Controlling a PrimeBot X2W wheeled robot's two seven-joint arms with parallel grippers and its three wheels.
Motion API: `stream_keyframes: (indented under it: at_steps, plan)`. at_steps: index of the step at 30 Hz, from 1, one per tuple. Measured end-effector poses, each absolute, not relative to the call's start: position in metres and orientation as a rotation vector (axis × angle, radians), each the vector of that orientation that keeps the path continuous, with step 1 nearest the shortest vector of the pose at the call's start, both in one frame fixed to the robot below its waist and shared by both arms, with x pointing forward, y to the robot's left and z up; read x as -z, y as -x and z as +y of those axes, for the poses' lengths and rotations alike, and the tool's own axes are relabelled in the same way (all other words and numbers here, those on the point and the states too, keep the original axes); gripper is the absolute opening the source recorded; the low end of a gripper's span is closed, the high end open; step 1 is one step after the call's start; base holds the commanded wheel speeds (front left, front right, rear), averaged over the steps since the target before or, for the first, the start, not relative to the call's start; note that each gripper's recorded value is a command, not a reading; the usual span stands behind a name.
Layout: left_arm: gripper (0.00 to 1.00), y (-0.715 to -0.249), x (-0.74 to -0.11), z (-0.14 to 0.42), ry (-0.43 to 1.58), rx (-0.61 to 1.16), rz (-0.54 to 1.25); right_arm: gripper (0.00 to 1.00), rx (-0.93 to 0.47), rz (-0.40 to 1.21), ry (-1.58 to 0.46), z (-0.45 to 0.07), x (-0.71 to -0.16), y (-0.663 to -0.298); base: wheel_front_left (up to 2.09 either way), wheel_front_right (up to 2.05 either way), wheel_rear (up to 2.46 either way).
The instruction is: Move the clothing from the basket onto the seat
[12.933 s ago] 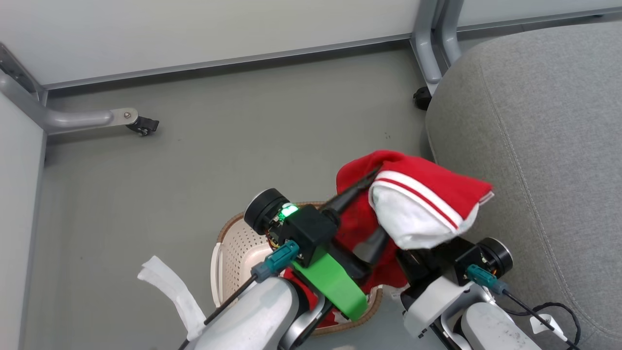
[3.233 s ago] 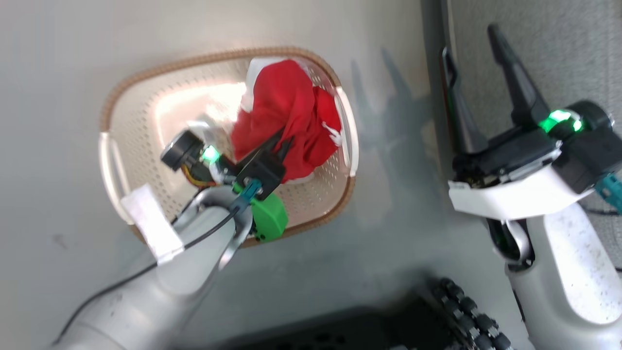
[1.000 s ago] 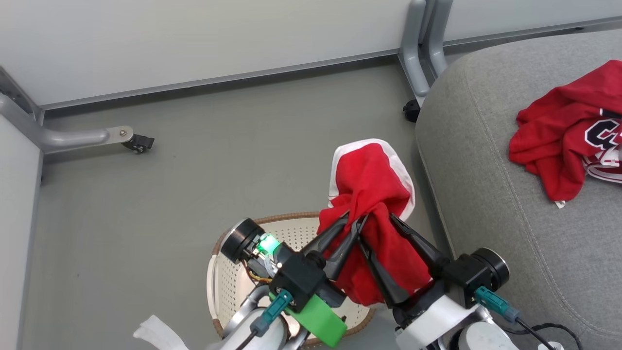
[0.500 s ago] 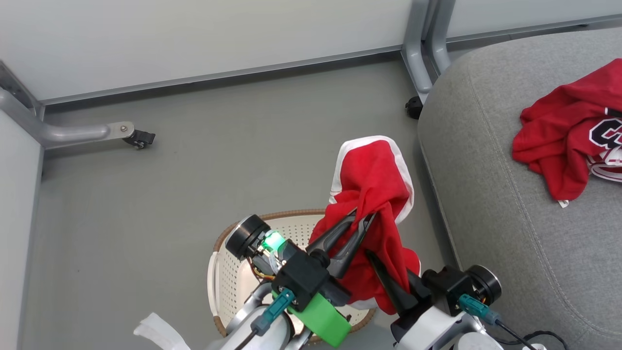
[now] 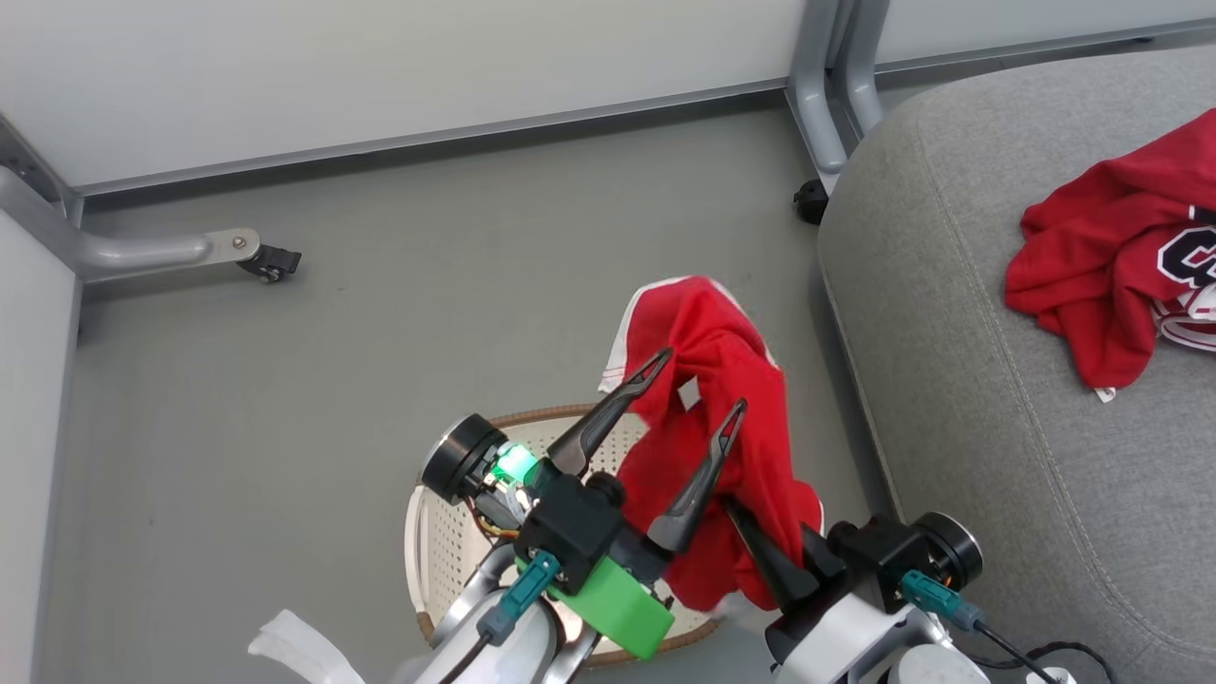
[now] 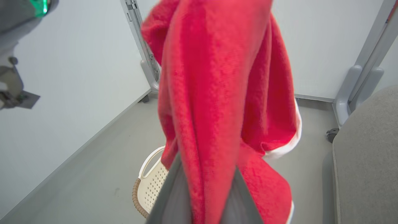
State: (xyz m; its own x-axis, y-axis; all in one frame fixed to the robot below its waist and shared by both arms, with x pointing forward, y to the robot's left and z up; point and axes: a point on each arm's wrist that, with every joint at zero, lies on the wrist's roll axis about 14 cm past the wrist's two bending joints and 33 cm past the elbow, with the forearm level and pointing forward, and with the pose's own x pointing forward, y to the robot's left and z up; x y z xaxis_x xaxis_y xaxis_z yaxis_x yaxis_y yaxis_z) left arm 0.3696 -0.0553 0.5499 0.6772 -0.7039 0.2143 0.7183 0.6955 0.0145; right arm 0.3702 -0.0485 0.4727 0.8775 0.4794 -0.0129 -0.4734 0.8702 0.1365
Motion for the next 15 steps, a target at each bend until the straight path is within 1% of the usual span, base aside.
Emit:
stream_keyframes:
  at_steps: [15]
  plan:
    - [1.0,-0.3781,-0.5402,-0.0514,0.075,0.78,-0.185,0.0,-0.479,0.021,-0.124,-0.055,-0.4788,-0.3809,0.0,0.0,0.0]
